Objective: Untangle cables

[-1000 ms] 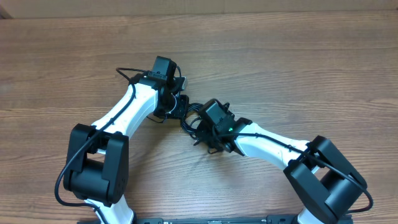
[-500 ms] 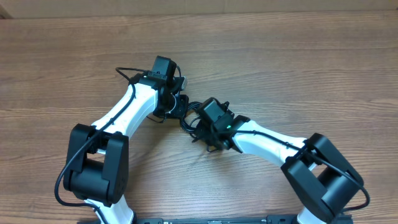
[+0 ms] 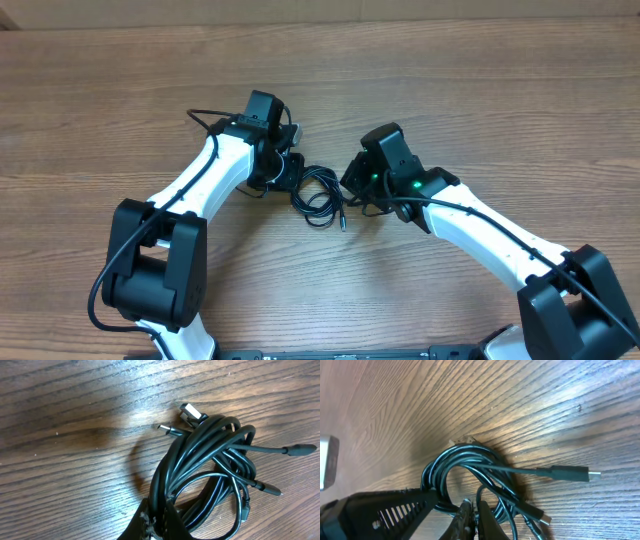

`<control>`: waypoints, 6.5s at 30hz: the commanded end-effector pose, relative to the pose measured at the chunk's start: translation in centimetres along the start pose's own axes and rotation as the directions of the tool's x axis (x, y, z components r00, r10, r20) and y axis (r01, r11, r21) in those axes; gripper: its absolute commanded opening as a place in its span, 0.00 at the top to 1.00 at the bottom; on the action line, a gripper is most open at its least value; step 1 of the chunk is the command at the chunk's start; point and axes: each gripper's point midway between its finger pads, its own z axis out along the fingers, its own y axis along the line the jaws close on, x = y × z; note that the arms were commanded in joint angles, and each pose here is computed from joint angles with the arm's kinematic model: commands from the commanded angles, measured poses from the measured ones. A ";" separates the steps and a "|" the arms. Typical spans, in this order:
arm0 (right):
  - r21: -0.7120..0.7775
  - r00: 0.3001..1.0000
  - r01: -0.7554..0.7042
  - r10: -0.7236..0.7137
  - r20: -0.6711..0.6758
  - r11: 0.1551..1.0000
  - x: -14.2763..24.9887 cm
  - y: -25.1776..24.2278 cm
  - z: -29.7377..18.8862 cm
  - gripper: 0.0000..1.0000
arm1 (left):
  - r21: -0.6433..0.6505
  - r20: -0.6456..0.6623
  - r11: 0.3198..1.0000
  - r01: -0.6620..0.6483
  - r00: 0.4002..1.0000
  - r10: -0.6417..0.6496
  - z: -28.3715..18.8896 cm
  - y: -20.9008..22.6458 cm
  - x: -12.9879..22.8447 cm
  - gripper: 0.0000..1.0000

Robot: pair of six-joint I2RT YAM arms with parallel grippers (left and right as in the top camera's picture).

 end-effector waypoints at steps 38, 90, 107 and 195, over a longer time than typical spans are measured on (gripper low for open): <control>0.240 0.993 0.116 -0.111 -0.035 0.964 1.8 -5.4 -0.3 0.68 | 0.423 -0.061 0.869 0.255 0.966 -0.253 -2.7 -3.9 -2.1 0.96; -0.141 0.898 0.239 -0.274 -0.344 0.961 2.2 -2.7 0.8 0.28 | 0.309 -0.117 0.794 0.523 0.850 -0.514 -3.1 1.1 -1.8 0.96; -0.132 0.915 0.182 -0.217 -0.340 0.975 2.0 -2.3 0.9 0.24 | 0.014 0.038 0.865 0.501 0.864 -0.501 -1.4 4.8 -1.2 0.48; 0.069 0.960 0.174 -0.154 -0.234 0.982 8.3 -1.1 6.2 0.96 | -0.083 0.025 0.912 0.402 0.915 -0.402 2.0 2.0 0.7 0.96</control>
